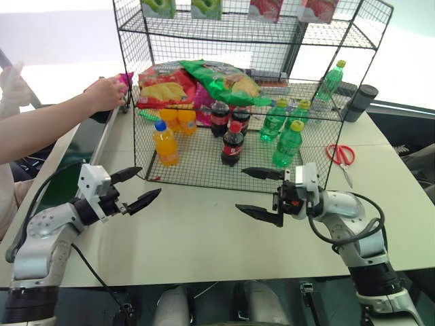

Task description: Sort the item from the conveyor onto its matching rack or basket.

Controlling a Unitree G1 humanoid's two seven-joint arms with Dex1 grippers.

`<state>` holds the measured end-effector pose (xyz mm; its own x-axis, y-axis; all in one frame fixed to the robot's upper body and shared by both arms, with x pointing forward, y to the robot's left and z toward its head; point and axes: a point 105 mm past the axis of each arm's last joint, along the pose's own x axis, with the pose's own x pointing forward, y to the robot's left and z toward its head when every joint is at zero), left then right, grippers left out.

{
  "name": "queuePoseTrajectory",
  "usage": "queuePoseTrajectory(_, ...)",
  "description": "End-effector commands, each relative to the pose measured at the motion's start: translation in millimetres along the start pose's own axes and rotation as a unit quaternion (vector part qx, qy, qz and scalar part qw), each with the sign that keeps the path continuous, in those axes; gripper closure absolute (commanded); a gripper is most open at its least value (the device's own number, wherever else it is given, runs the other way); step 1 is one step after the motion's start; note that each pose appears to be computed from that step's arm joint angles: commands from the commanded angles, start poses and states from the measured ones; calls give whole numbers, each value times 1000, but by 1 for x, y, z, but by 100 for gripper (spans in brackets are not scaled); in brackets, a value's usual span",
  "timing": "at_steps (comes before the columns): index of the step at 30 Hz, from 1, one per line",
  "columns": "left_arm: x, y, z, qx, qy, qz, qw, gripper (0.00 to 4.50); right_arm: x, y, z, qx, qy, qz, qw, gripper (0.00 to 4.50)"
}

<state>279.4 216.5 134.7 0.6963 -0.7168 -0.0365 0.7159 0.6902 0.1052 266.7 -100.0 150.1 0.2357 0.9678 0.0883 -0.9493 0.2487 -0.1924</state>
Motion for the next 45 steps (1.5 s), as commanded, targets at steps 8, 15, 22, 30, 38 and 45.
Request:
queuePoseTrajectory(8, -10, 8, 7, 38, -10, 46, 998, 0, -1, -2, 7, -18, -5, 0, 1000, 2)
queuePoseTrajectory(15, -40, 12, -1, -29, -17, 122, 992, 0, -2, -2, 5, -16, -4, 1, 1000, 2)
queuePoseTrajectory(22, -83, 16, 12, -114, -75, 221, 966, 0, 1, -2, 2, -17, 0, 17, 1000, 2)
queuePoseTrajectory(30, -142, 20, 5, -200, -100, 314, 923, 0, 8, 1, 1, -18, -8, 40, 999, 2)
queuePoseTrajectory(38, -174, 47, 47, 170, 25, 360, 917, 0, 11, -1, -1, -15, -5, 53, 998, 2)
queuePoseTrajectory(45, -195, 38, 12, 430, 236, 253, 834, 0, 15, -2, -1, -15, -8, 62, 998, 2)
